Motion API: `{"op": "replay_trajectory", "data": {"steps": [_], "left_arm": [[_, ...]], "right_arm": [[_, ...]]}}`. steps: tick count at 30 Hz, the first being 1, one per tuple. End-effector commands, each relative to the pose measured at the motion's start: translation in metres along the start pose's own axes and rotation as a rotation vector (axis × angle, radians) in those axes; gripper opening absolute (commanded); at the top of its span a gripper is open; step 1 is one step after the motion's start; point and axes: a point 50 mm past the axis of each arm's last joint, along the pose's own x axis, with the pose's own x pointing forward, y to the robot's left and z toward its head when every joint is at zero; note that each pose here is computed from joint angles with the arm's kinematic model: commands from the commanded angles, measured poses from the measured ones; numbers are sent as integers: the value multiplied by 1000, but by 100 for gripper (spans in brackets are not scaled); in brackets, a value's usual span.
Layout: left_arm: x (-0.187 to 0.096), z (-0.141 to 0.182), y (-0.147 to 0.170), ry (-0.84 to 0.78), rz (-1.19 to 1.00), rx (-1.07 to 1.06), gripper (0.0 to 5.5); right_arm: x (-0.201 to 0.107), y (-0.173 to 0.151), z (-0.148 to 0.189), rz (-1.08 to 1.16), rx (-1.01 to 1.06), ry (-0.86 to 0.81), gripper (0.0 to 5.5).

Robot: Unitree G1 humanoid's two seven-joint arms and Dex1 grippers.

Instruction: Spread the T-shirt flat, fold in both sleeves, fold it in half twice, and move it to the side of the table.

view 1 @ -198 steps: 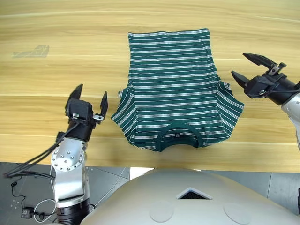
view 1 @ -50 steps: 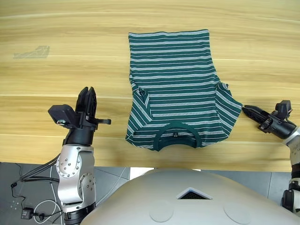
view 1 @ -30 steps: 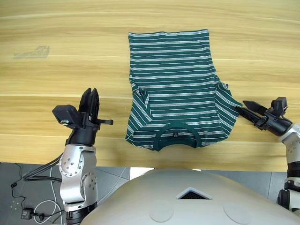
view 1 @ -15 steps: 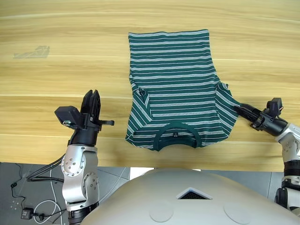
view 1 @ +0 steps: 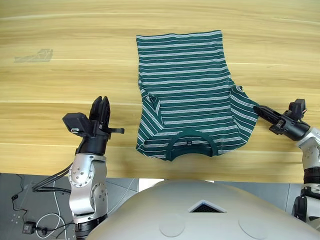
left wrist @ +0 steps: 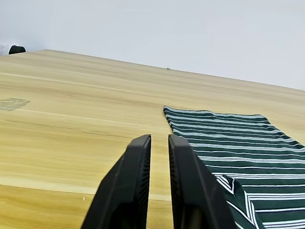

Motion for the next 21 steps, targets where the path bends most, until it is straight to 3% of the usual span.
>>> {"op": "replay_trajectory", "data": {"steps": [1, 10, 21], "left_arm": [[2, -1, -3, 2, -14, 13, 69], [0, -7, -3, 11, -9, 5, 69], [1, -12, -8, 17, -15, -1, 69]], "right_arm": [[5, 13, 4, 57, -43, 0, 1], [40, 52, -1, 122, -378, 141, 1], [51, 63, -8, 149, -457, 177, 1]]}}
